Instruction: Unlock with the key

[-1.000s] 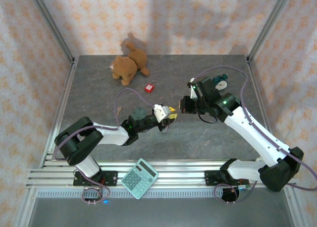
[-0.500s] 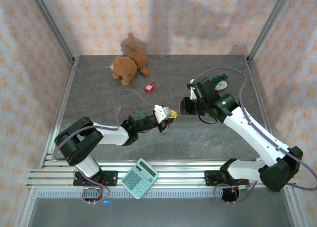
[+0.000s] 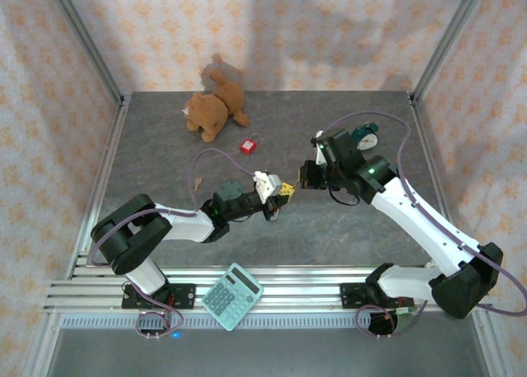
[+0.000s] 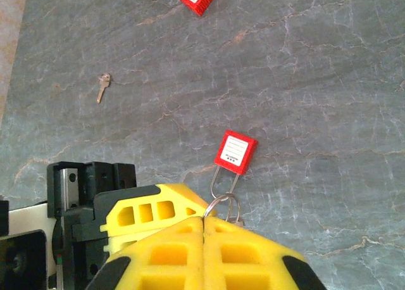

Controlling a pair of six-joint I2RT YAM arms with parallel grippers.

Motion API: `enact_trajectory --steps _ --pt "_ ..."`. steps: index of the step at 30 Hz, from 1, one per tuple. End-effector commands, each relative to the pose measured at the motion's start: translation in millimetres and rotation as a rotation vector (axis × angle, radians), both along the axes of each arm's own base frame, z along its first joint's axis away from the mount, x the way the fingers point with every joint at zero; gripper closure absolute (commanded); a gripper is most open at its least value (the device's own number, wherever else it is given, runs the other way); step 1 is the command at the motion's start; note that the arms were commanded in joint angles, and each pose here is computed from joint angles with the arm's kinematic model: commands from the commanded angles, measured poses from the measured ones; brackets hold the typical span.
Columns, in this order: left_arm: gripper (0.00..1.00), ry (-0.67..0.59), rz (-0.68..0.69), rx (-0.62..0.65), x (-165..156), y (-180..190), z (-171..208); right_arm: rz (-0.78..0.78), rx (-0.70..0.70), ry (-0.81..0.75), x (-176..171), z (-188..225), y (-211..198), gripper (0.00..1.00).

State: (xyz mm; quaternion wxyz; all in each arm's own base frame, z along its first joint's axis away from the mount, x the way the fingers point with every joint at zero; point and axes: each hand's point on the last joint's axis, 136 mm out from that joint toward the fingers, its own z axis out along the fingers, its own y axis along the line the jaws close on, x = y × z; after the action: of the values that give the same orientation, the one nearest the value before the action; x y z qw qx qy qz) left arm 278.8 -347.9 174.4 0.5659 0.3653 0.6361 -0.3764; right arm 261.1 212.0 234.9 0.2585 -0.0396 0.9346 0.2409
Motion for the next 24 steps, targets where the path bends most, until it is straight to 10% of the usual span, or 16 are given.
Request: enact_trajectory --steps 1,10,18,24 --pt "1.0 0.148 0.009 -0.074 -2.9 -0.5 -1.3 0.009 -0.005 -0.037 12.7 1.0 7.0 0.99" --pt "1.0 0.579 0.13 0.086 -0.9 6.9 -41.6 -0.059 0.038 -0.061 34.4 13.3 -2.9 0.92" --pt "1.0 0.668 0.138 0.121 -10.6 14.8 -35.0 -0.137 0.111 -0.123 51.9 0.2 -22.3 0.84" --pt "1.0 0.765 0.131 -0.031 0.5 21.5 -9.8 -0.242 0.276 -0.247 64.4 -26.6 -37.3 0.41"
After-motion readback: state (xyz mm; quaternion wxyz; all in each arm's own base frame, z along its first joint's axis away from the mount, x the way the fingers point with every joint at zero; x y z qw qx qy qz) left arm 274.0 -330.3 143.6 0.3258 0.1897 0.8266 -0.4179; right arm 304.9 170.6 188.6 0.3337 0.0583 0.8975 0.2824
